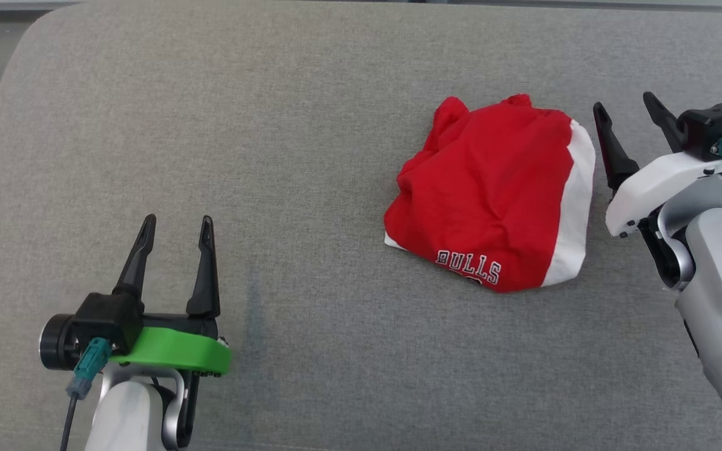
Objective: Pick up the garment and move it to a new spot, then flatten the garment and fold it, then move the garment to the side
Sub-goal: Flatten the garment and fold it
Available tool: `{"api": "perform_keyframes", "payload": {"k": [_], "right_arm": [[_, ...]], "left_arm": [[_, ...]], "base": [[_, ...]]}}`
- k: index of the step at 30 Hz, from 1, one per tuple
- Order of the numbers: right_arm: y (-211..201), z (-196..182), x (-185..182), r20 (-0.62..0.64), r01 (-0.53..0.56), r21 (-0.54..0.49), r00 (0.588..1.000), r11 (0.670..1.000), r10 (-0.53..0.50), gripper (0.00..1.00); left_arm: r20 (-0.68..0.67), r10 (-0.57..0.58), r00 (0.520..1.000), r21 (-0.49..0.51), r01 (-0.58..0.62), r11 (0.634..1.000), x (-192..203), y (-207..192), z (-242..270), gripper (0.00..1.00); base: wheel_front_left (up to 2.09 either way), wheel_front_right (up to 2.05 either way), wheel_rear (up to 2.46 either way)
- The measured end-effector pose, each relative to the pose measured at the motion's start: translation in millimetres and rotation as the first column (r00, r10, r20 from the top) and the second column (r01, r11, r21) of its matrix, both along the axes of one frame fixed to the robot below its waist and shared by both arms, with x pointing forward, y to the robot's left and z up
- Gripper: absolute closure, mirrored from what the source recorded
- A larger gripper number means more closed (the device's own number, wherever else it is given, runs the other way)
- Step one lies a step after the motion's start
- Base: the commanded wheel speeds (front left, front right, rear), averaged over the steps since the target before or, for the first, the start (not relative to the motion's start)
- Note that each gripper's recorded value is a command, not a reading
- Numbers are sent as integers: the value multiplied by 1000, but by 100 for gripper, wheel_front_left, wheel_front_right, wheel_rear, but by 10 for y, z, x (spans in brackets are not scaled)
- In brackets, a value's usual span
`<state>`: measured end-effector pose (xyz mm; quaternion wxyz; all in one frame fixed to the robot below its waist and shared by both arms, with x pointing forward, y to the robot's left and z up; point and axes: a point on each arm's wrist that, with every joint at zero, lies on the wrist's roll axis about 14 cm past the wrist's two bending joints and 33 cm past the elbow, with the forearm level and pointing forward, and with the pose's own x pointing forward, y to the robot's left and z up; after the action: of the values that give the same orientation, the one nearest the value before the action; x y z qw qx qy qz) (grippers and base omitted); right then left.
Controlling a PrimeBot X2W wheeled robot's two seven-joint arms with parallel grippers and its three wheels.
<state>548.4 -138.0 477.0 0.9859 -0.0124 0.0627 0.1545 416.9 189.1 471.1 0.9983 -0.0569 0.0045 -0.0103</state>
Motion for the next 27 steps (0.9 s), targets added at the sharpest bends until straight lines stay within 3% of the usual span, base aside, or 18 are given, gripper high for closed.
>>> {"api": "perform_keyframes", "payload": {"k": [9,10,11,12,19,23,27], "right_arm": [[196,-826,-23,-236,-20,6,972,1000,21,0],[216,-908,-48,-262,-21,8,965,1000,23,14],[235,-961,-63,-277,-24,9,960,1000,26,73],[248,-972,-53,-279,-24,13,960,1000,27,100],[190,-854,6,-234,-12,22,972,1000,17,100],[176,-539,102,-144,-17,32,989,999,22,100],[401,-162,112,-40,-88,45,995,995,90,100]], "left_arm": [[-36,47,998,9,-46,999,-35,129,-108,0],[-38,52,998,11,-51,999,-38,144,-115,0],[-39,55,998,12,-55,998,-38,155,-117,0],[-39,59,998,14,-58,998,-36,165,-114,0],[-28,70,997,16,-69,997,-42,192,-69,0],[-7,67,998,12,-67,998,-59,181,7,0],[11,67,998,6,-67,998,-108,171,79,0]], "base": [[0,0,0],[0,0,0],[0,0,0],[0,0,0],[0,0,0],[0,0,0],[0,0,0]]}}
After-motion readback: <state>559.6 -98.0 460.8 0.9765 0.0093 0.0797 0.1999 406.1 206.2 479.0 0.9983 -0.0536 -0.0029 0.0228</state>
